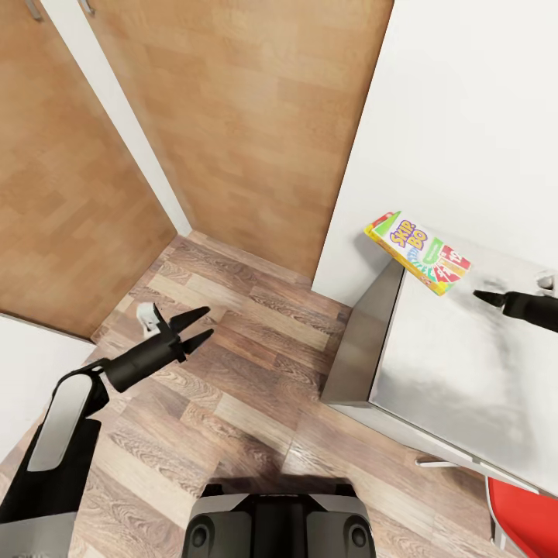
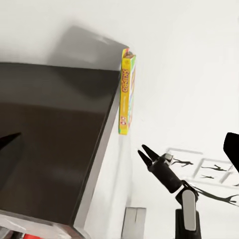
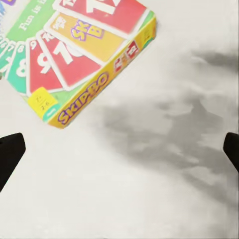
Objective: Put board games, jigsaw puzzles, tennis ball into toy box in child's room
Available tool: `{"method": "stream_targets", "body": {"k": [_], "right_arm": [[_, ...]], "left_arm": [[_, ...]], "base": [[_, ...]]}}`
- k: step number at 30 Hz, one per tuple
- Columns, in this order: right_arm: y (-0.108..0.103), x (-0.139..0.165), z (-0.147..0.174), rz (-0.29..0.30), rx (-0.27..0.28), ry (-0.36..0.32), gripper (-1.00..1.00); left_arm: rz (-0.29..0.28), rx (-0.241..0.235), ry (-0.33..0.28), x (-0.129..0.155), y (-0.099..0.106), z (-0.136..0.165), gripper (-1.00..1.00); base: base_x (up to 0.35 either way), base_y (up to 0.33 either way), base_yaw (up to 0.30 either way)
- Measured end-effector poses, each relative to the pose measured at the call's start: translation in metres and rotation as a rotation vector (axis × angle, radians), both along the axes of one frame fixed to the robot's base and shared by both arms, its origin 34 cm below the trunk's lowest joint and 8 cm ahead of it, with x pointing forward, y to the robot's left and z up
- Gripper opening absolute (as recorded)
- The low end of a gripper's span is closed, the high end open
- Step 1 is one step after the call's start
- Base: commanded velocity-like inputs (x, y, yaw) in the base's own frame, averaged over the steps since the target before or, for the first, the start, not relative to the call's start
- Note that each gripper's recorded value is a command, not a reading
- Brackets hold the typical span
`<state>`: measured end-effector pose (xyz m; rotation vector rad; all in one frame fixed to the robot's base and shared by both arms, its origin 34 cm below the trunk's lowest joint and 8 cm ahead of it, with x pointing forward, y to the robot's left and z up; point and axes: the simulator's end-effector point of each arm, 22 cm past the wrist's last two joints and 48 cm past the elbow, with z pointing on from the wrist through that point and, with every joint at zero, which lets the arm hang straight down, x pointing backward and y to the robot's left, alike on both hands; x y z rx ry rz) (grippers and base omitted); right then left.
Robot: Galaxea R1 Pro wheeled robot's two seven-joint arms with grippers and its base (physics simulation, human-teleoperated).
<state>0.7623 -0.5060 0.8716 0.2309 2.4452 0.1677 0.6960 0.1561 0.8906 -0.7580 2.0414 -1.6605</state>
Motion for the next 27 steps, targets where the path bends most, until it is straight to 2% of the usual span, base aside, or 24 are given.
{"method": "stream_targets", "body": {"k": [2, 6, 10, 18, 23, 27], "right_arm": [[-0.004, -0.012, 0.002, -0.011, 0.003, -0.002, 1.0], [-0.011, -0.056, 0.013, -0.034, 0.019, -0.001, 1.0], [-0.016, -0.08, 0.018, -0.054, 0.038, -0.001, 1.0], [-0.021, -0.097, 0.026, -0.069, 0.056, -0.012, 1.0], [-0.022, -0.1, 0.028, -0.072, 0.059, -0.014, 1.0], [-0.022, -0.101, 0.028, -0.074, 0.062, -0.016, 1.0]], "left_arm": [[-0.005, 0.004, 0.003, 0.001, -0.006, -0.003, 1.0], [-0.017, 0.012, 0.007, 0.002, -0.02, -0.007, 1.0], [-0.022, 0.011, 0.007, 0.002, -0.025, -0.007, 1.0], [-0.03, 0.008, 0.008, 0.001, -0.031, -0.008, 1.0], [-0.031, 0.009, 0.019, 0.0, -0.032, -0.013, 1.0], [-0.024, 0.029, 0.031, 0.0, -0.03, -0.021, 1.0]], "base": [[0.0, 0.0, 0.0], [0.0, 0.0, 0.0], [0.066, 0.009, 0.0], [0.215, 0.052, -0.033], [0.196, 0.052, -0.169], [0.093, 0.025, -0.23]]}}
